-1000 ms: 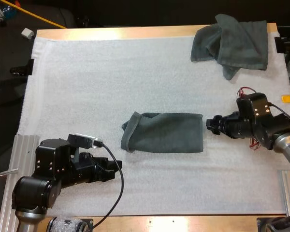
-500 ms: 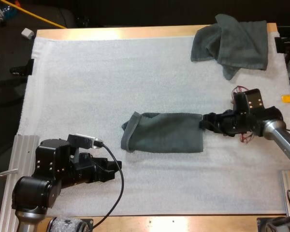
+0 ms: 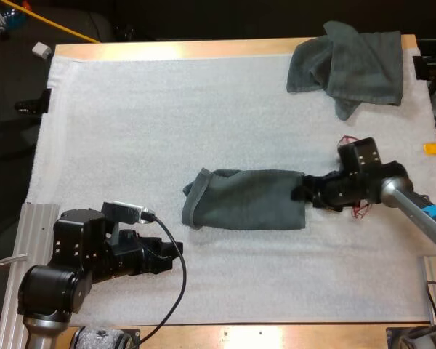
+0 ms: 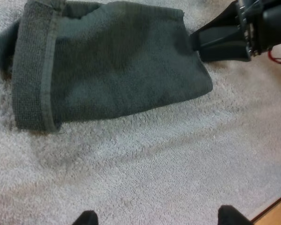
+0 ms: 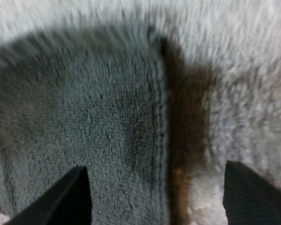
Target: Pick towel from pile, fold and stack
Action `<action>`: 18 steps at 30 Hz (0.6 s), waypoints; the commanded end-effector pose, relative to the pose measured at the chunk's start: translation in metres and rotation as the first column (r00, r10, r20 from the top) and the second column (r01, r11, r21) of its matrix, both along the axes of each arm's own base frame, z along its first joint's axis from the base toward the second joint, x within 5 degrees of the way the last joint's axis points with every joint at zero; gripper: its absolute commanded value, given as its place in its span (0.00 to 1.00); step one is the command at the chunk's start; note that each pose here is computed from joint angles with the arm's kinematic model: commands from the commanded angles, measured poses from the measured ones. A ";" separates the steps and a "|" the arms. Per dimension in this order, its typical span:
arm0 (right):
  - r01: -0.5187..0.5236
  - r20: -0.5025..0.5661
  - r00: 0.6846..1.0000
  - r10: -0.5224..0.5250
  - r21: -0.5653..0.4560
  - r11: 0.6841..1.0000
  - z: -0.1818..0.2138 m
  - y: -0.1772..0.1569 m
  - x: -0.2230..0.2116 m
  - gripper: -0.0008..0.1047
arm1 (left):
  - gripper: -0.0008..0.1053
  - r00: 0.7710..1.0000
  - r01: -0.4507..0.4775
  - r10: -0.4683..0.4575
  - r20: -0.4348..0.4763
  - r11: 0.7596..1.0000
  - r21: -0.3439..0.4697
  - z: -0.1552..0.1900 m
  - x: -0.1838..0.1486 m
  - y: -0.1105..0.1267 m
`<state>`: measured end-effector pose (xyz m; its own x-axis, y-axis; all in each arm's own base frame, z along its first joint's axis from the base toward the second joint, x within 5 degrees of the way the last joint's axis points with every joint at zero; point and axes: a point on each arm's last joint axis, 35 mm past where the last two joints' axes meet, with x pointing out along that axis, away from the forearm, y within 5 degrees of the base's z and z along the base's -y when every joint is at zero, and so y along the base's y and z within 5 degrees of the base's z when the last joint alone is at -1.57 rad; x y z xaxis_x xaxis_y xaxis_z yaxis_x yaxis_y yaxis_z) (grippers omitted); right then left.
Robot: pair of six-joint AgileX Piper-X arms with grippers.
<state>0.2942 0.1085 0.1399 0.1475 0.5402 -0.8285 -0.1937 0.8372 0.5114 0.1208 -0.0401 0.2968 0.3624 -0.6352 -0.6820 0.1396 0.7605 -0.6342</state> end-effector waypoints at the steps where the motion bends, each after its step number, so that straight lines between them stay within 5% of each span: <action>1: -0.023 -0.022 0.999 0.024 0.023 0.999 -0.006 0.014 0.000 0.56 | 0.49 1.000 -0.002 0.002 -0.002 1.000 0.000 0.001 0.000 0.000; 11: -0.044 -0.069 0.997 0.046 0.023 0.999 -0.018 0.035 -0.007 0.55 | 0.49 1.000 -0.003 0.003 0.000 1.000 0.001 0.002 -0.001 0.000; 18: -0.024 -0.059 0.998 0.024 -0.004 1.000 -0.011 0.034 -0.008 0.14 | 0.49 1.000 0.010 -0.010 0.009 1.000 -0.003 0.002 0.000 -0.001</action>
<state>0.2896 0.1410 0.1264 0.0968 0.5480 -0.8309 -0.1792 0.8308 0.5270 0.1208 -0.0401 0.2968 0.3624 -0.6352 -0.6820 0.1396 0.7605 -0.6342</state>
